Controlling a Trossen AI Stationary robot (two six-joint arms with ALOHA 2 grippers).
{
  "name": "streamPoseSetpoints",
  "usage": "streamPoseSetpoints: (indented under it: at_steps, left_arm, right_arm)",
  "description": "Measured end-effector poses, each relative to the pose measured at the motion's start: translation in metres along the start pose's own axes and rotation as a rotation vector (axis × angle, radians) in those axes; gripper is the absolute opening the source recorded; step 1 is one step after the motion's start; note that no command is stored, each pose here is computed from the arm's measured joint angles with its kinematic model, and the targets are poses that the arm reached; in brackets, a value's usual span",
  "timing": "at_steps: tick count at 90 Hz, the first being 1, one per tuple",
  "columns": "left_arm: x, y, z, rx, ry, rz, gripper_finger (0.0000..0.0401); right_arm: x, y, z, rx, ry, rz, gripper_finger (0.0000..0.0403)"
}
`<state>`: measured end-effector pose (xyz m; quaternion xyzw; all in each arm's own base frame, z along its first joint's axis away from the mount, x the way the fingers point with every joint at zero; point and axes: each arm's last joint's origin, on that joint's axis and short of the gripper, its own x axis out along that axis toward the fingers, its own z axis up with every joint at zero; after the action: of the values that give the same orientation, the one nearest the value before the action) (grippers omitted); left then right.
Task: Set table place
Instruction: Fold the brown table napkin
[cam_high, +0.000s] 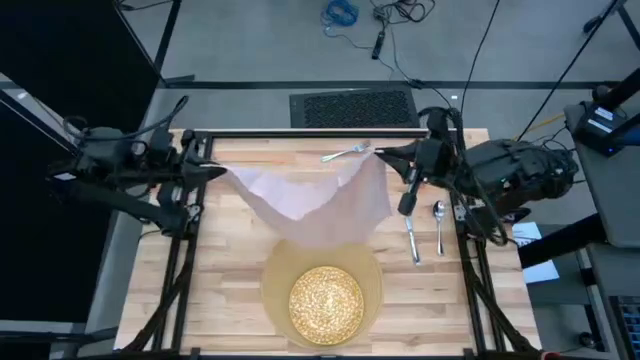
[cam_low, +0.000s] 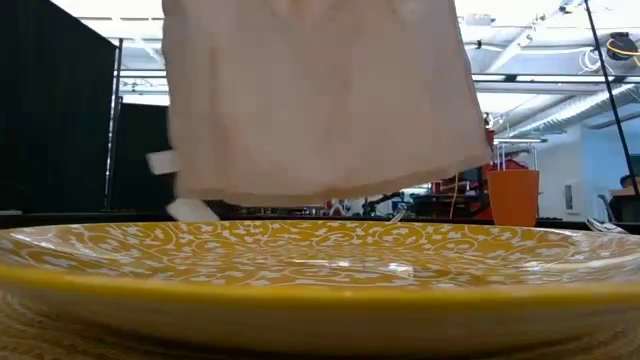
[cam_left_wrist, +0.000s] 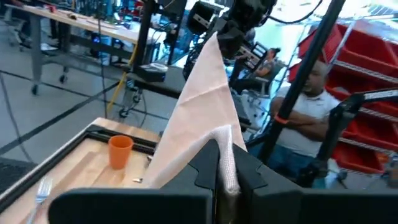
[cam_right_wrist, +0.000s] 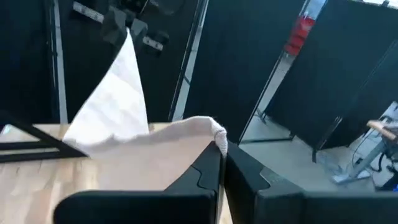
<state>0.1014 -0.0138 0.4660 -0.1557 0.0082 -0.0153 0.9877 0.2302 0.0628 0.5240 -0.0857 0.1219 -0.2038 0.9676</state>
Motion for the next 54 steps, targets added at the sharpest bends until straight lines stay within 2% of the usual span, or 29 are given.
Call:
streamPoseSetpoints:
  at_steps: [11, 18, 24, 33, 39, 54]
  left_arm:
    - [0.0, -0.001, 0.0, -0.066, 0.001, -0.009, 0.0]
    - [0.0, 0.0, -0.001, -0.067, 0.007, 0.008, 0.0]
    - [0.001, 0.003, -0.007, -0.046, 0.056, 0.08, 0.0]
    - [0.005, 0.011, -0.019, 0.01, 0.14, 0.258, 0.0]
    - [0.008, 0.015, -0.029, 0.039, 0.187, 0.343, 0.0]
    - [0.02, 0.023, -0.05, 0.084, 0.26, 0.42, 0.0]
  right_arm:
    - [0.008, 0.003, -0.006, 0.014, 0.053, -0.014, 0.0]
    - [0.012, -0.002, -0.008, 0.019, 0.076, -0.039, 0.0]
    - [0.018, -0.011, -0.012, 0.022, 0.116, -0.081, 0.0]
    - [0.035, -0.027, -0.027, 0.024, 0.221, -0.153, 0.0]
    - [0.05, -0.037, -0.038, 0.038, 0.296, -0.158, 0.0]
    - [0.094, -0.057, -0.07, 0.069, 0.394, -0.12, 0.0]
